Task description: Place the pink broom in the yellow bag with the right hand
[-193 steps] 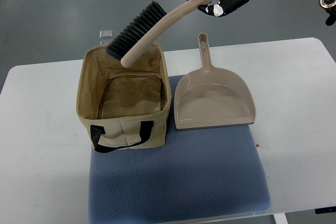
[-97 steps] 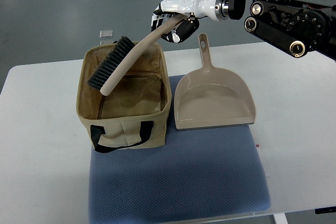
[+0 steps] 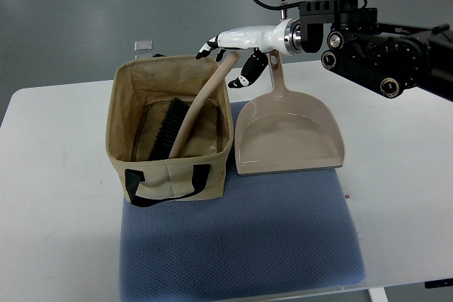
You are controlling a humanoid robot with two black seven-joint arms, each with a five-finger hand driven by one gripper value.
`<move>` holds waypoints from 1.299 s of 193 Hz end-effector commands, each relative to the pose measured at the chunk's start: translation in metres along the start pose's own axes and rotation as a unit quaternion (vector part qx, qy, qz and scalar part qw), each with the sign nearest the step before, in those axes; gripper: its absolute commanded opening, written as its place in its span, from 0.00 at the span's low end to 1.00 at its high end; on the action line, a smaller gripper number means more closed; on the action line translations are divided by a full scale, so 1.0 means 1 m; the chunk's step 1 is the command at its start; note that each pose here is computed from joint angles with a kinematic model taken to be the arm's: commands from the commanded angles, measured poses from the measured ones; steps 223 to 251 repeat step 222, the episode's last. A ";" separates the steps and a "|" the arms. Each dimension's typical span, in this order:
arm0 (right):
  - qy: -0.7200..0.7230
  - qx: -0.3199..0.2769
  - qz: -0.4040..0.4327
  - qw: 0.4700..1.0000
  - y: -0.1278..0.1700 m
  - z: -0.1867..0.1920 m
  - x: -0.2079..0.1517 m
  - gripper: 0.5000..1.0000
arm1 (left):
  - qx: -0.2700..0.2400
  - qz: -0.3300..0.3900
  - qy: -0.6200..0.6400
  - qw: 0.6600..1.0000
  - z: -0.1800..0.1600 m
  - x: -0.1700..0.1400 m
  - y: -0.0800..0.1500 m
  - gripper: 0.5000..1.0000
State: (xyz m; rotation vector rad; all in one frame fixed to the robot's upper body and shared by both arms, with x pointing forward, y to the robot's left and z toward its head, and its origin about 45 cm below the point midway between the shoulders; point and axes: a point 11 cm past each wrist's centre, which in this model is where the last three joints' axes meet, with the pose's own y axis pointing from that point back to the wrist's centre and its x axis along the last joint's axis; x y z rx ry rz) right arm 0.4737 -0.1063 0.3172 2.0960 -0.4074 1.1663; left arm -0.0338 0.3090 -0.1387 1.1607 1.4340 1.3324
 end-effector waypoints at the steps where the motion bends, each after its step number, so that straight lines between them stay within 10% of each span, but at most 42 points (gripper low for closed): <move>1: 0.010 0.003 0.029 1.000 0.008 -0.006 0.027 0.87 | 0.000 -0.002 0.000 1.000 0.000 -0.001 0.000 1.00; 66: -0.156 0.054 0.283 0.945 0.116 0.025 0.158 0.87 | 0.000 -0.002 -0.001 1.000 0.000 -0.002 0.000 1.00; 121: -0.578 0.120 0.455 0.667 0.154 0.151 0.063 0.87 | 0.000 -0.004 -0.004 1.000 0.000 -0.002 0.000 1.00; 168: -0.765 0.148 0.452 0.434 0.111 0.174 -0.062 0.87 | 0.009 -0.004 -0.005 1.000 -0.002 -0.003 0.000 1.00; 251: -0.776 0.144 0.472 0.393 0.100 0.173 -0.102 0.87 | 0.010 -0.004 -0.006 1.000 -0.002 -0.003 0.000 1.00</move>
